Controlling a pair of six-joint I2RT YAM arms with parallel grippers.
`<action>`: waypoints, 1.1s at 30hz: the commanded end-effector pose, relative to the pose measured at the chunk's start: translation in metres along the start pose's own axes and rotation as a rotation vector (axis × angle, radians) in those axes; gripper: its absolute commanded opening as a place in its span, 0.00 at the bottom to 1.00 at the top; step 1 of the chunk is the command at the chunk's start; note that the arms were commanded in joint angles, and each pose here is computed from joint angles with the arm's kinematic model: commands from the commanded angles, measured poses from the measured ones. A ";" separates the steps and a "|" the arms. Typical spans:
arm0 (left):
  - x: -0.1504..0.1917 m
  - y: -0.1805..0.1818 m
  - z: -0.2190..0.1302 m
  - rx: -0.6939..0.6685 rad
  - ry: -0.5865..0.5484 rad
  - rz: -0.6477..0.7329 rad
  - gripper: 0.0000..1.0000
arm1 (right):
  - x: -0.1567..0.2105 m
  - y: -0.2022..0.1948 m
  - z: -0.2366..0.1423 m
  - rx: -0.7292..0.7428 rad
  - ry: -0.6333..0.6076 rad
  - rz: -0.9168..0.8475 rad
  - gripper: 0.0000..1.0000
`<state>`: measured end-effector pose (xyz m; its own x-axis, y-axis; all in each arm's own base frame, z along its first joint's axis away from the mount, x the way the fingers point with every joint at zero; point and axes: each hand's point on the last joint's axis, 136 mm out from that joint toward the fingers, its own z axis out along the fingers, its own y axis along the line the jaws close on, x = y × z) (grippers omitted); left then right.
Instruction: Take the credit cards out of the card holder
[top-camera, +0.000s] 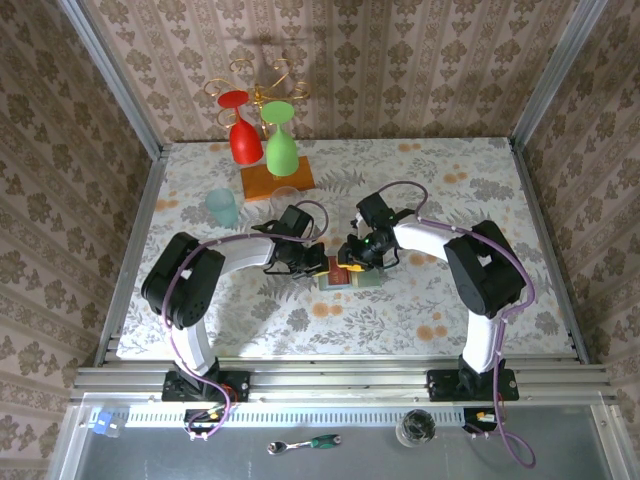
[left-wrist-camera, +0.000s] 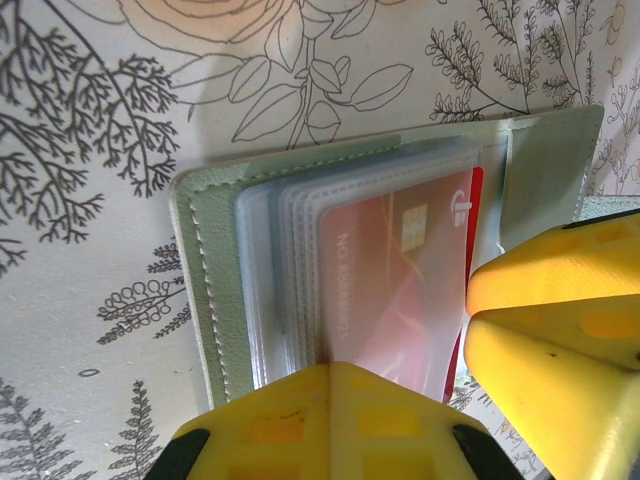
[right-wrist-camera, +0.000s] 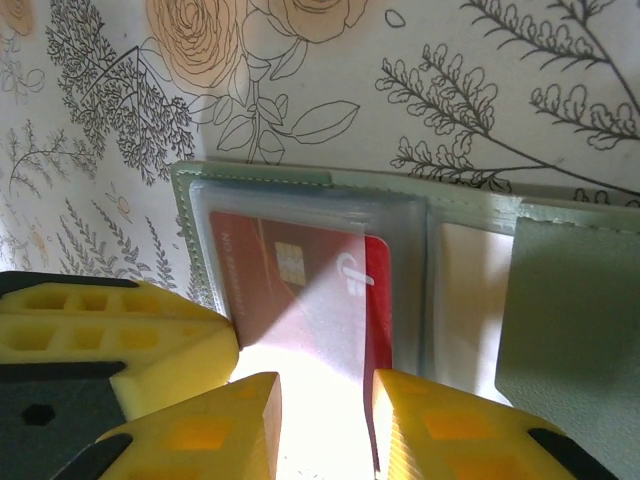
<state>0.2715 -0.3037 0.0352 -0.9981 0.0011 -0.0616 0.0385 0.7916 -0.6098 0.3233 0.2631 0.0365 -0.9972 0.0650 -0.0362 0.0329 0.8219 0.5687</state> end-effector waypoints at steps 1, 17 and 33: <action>0.005 0.018 0.004 -0.063 0.024 -0.009 0.00 | 0.007 -0.006 0.010 -0.006 0.036 0.026 0.30; 0.006 0.022 0.003 -0.072 0.026 -0.008 0.00 | 0.010 -0.002 0.012 -0.040 0.052 0.015 0.18; 0.003 0.022 0.000 -0.070 0.018 -0.008 0.00 | 0.006 -0.025 0.000 0.111 -0.004 0.008 0.25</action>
<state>0.2733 -0.3011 0.0347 -0.9973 0.0101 -0.0724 0.0520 0.7938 -0.6060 0.3223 0.2608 0.0282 -0.9974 0.0627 -0.0365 0.0318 0.8299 0.5570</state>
